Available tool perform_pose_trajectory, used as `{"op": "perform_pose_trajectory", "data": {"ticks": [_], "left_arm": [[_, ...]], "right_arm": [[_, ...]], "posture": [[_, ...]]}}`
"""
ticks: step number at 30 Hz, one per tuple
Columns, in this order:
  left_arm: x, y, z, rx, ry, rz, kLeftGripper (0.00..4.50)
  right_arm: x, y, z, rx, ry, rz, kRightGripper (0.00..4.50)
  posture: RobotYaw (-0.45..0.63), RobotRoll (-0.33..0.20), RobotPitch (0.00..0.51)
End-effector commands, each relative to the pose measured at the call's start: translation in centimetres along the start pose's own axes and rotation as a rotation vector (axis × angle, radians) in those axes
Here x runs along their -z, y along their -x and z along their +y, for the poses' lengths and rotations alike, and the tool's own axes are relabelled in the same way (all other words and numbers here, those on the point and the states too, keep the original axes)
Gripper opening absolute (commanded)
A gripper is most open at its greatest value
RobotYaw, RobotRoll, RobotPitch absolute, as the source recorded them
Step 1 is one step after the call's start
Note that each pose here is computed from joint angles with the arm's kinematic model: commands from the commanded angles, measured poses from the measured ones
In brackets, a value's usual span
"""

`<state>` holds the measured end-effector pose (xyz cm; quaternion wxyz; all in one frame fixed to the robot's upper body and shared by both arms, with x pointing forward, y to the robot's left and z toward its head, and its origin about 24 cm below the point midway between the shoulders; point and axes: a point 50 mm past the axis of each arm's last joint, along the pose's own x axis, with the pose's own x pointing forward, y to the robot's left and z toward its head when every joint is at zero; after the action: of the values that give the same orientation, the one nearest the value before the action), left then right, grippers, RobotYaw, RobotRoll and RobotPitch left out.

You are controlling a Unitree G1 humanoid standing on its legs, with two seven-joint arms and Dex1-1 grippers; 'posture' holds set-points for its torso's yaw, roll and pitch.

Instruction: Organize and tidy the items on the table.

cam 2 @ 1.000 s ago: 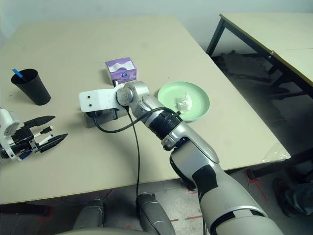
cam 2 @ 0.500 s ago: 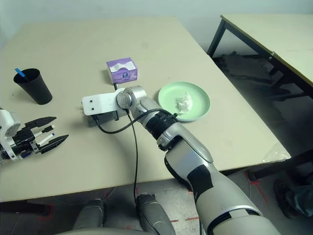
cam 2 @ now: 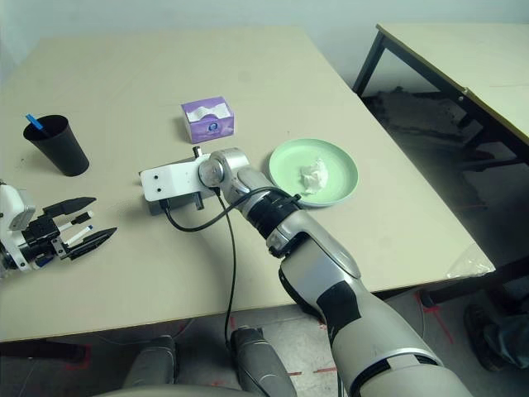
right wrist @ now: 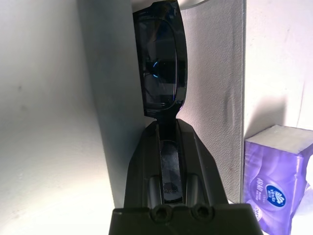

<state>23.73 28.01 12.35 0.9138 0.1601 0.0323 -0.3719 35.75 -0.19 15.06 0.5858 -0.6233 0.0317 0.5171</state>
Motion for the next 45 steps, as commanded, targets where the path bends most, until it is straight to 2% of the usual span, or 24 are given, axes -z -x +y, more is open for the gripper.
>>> {"op": "perform_pose_trajectory", "data": {"ticks": [1, 2, 8, 12, 13, 15, 19, 23, 26, 28, 30, 33, 34, 37, 39, 45], "left_arm": [[0.1, -0.2, -0.1, 0.011, 0.008, 0.005, 4.5], [0.1, -0.3, -0.1, 0.011, 0.007, 0.005, 4.5], [0.2, -0.4, 0.1, 0.011, 0.008, 0.005, 4.5], [0.3, -0.5, 0.1, 0.014, 0.01, 0.005, 4.5], [0.3, -0.6, 0.2, 0.014, 0.011, 0.005, 4.5], [0.4, -0.7, 0.2, 0.013, 0.012, 0.004, 4.5], [0.4, -0.9, 0.3, 0.01, 0.013, -0.002, 4.5], [0.4, -0.9, 0.3, -0.002, 0.016, -0.009, 4.5], [0.4, -0.8, 0.3, -0.012, 0.019, -0.014, 4.5], [0.4, -0.7, 0.2, -0.011, 0.023, -0.016, 4.5], [0.5, -0.7, 0.2, -0.004, 0.028, -0.016, 4.5], [0.6, -0.9, 0.3, 0.003, 0.031, -0.014, 4.5], [0.6, -0.9, 0.3, 0.005, 0.031, -0.013, 4.5], [0.7, -1.1, 0.4, 0.011, 0.032, -0.011, 4.5], [0.7, -1.2, 0.5, 0.012, 0.033, -0.012, 4.5], [0.1, -2.0, 1.4, -0.044, 0.044, -0.042, 4.5]], "right_arm": [[0.2, 0.1, 0.5, -0.041, -0.035, -0.006, 0.14], [0.1, 0.1, 0.5, -0.047, -0.041, -0.008, 0.92], [-0.5, 1.1, -1.0, -0.002, -0.052, -0.018, 2.86], [-0.8, 2.1, -2.6, 0.046, -0.063, -0.03, 4.35], [-1.0, 2.7, -3.2, 0.063, -0.071, -0.038, 4.47], [-1.3, 3.7, -4.4, 0.094, -0.092, -0.059, 4.47], [-1.6, 8.1, -7.1, 0.179, -0.247, -0.171, 4.47], [-0.7, 12.5, -6.8, 0.214, -0.448, -0.339, 4.47], [1.5, 15.4, -4.6, 0.271, -0.643, -0.451, 4.47], [3.3, 16.5, -2.4, 0.315, -0.742, -0.462, 4.47], [5.1, 17.2, 0.7, 0.344, -0.807, -0.452, 4.47], [7.1, 18.1, 5.7, 0.486, -0.993, -0.62, 4.47], [7.8, 18.2, 7.6, 0.508, -1.015, -0.613, 4.47], [8.7, 17.9, 12.2, 0.482, -0.961, -0.52, 4.47], [8.8, 17.5, 14.2, 0.469, -0.925, -0.515, 4.47], [8.3, 16.3, 15.9, 0.54, -0.793, -0.663, 4.47]], "posture": [[0.02, 0.0, 0.129], [0.02, 0.0, 0.129], [0.01, 0.0, 0.123], [0.01, 0.0, 0.123], [0.0, 0.0, 0.119], [0.0, 0.0, 0.119], [-0.01, 0.0, 0.12], [0.0, 0.0, 0.125], [-0.01, 0.0, 0.129], [-0.01, 0.0, 0.135], [-0.02, 0.0, 0.136], [-0.04, 0.0, 0.14], [-0.04, 0.0, 0.14], [-0.05, 0.0, 0.137], [-0.06, 0.0, 0.134], [-0.07, 0.0, 0.127]]}}
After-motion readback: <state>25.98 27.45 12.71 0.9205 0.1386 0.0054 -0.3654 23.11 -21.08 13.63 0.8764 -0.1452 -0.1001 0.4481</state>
